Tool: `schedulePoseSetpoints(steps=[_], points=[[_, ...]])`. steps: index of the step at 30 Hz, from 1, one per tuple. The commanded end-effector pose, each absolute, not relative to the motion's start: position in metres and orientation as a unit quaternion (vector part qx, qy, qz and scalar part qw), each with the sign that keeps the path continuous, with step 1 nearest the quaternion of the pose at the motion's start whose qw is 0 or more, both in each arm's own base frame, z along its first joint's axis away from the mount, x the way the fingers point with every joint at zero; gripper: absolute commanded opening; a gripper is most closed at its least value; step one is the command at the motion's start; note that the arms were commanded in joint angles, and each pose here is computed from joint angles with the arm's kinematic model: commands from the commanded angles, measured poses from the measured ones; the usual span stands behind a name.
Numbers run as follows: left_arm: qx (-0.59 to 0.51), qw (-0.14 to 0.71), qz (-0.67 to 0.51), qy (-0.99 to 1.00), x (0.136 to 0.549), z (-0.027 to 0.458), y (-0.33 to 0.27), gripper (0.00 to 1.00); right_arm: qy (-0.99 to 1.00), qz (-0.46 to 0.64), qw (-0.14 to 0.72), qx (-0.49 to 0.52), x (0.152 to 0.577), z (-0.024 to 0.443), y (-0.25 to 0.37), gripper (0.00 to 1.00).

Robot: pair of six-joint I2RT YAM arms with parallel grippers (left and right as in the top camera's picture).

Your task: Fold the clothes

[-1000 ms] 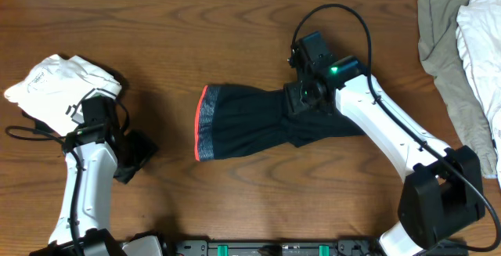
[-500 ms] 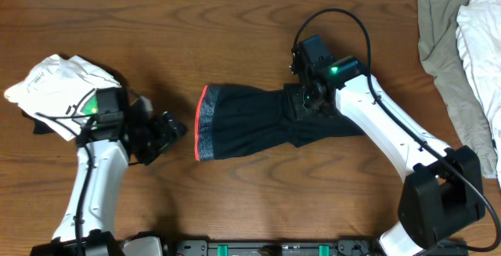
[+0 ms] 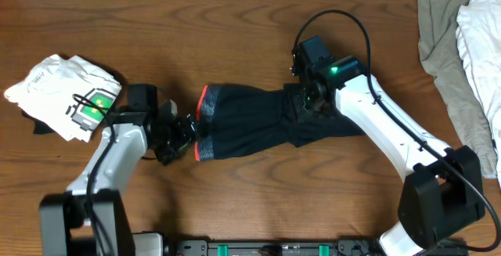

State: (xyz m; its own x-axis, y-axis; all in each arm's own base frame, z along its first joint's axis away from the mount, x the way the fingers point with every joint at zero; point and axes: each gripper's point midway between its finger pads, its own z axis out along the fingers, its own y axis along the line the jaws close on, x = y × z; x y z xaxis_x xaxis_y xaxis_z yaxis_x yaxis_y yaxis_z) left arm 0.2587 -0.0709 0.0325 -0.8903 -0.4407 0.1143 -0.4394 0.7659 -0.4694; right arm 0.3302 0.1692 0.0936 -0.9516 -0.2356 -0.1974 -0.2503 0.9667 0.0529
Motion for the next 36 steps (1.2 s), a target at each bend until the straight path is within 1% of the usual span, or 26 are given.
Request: schedulePoseSetpoints(steps=[1, 4, 6, 9, 12, 14, 15, 17, 19, 23, 27, 32, 36], points=[[-0.252, -0.055, -0.311, 0.915, 0.250, 0.043, -0.094, 0.84, 0.987, 0.035, 0.094, -0.128, 0.332, 0.093, 0.167, 0.63], [-0.264, -0.095, -0.306, 0.910, 0.232, 0.043, -0.095, 0.84, 0.987, 0.033, 0.094, -0.127, 0.333, 0.093, 0.167, 0.63], [-0.274, -0.119, -0.278, 0.913, 0.218, 0.039, -0.090, 0.84, 0.987, 0.033, 0.093, -0.127, 0.332, 0.093, 0.167, 0.63], [-0.282, -0.137, -0.243, 0.918, 0.205, 0.034, -0.082, 0.84, 0.987, 0.032, 0.090, -0.127, 0.331, 0.093, 0.166, 0.63], [-0.289, -0.145, -0.237, 0.916, 0.200, 0.032, -0.081, 0.84, 0.987, 0.031, 0.088, -0.127, 0.330, 0.092, 0.166, 0.63], [-0.300, -0.147, -0.248, 0.909, 0.202, 0.034, -0.084, 0.84, 0.988, 0.031, 0.087, -0.127, 0.330, 0.092, 0.165, 0.63], [-0.294, -0.141, -0.292, 0.899, 0.211, 0.042, -0.096, 0.84, 0.988, 0.030, 0.085, -0.127, 0.329, 0.092, 0.165, 0.63], [-0.297, -0.136, -0.322, 0.889, 0.218, 0.048, -0.104, 0.84, 0.988, 0.029, 0.083, -0.127, 0.327, 0.092, 0.164, 0.63], [-0.313, -0.134, -0.323, 0.883, 0.222, 0.049, -0.104, 0.84, 0.988, 0.029, 0.081, -0.127, 0.327, 0.092, 0.164, 0.63], [-0.298, -0.110, -0.335, 0.887, 0.230, 0.047, -0.108, 0.84, 0.988, 0.028, 0.080, -0.127, 0.326, 0.092, 0.164, 0.63], [-0.303, -0.104, -0.337, 0.885, 0.231, 0.038, -0.117, 0.84, 0.988, 0.028, 0.080, -0.127, 0.326, 0.092, 0.164, 0.63], [-0.335, -0.105, -0.340, 0.872, 0.228, 0.020, -0.129, 0.84, 0.988, 0.026, 0.081, -0.127, 0.326, 0.092, 0.163, 0.63], [-0.359, -0.088, -0.344, 0.863, 0.233, 0.010, -0.132, 0.84, 0.988, 0.026, 0.080, -0.129, 0.326, 0.092, 0.163, 0.63]])
